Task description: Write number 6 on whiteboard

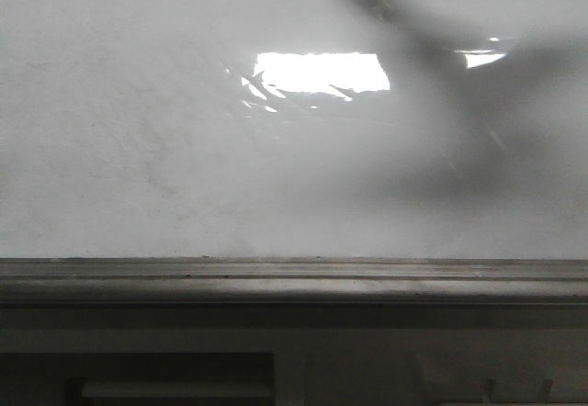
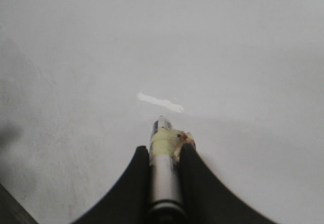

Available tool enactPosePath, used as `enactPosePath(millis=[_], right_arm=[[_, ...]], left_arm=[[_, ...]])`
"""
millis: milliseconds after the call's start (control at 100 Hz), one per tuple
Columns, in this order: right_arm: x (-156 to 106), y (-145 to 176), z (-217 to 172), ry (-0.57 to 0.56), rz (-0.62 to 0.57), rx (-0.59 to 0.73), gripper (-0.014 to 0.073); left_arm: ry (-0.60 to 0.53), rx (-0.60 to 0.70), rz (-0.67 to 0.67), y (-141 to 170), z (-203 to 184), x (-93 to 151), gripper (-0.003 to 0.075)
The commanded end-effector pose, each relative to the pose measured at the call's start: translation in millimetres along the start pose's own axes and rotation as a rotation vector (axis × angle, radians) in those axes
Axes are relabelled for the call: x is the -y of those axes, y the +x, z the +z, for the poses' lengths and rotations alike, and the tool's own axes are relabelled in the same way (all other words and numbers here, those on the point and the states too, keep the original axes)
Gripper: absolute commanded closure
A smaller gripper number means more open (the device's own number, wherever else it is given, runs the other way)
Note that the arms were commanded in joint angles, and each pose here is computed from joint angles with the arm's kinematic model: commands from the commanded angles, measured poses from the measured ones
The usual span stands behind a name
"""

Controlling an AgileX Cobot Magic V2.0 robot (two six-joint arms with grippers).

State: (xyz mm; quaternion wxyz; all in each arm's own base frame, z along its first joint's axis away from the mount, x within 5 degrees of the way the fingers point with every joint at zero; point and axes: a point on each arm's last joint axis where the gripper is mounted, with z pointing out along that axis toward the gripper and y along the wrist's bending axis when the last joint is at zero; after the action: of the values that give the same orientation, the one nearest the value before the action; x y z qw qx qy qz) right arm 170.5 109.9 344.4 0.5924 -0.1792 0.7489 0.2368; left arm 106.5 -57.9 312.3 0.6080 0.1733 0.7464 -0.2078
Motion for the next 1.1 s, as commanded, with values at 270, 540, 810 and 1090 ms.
enactPosePath(millis=[270,540,810,1090], right_arm=[[-16.0,3.1,41.2,-0.193,-0.045,-0.247,0.0638],[-6.3,1.5,13.5,-0.119,-0.070,-0.269,0.0638],[-2.7,-18.7,14.6,-0.066,-0.050,-0.139,0.0640],[-37.0,-18.2,46.0,-0.234,-0.084,-0.255,0.0640]], left_arm=[[-0.036,0.069,-0.028,-12.8,-2.5,-2.7,0.0219],[-0.036,0.069,-0.028,-12.8,-2.5,-2.7,0.0219],[-0.036,0.069,-0.028,-12.8,-2.5,-2.7,0.0219],[-0.034,0.067,-0.028,-12.6,-2.5,-2.4,0.0219]])
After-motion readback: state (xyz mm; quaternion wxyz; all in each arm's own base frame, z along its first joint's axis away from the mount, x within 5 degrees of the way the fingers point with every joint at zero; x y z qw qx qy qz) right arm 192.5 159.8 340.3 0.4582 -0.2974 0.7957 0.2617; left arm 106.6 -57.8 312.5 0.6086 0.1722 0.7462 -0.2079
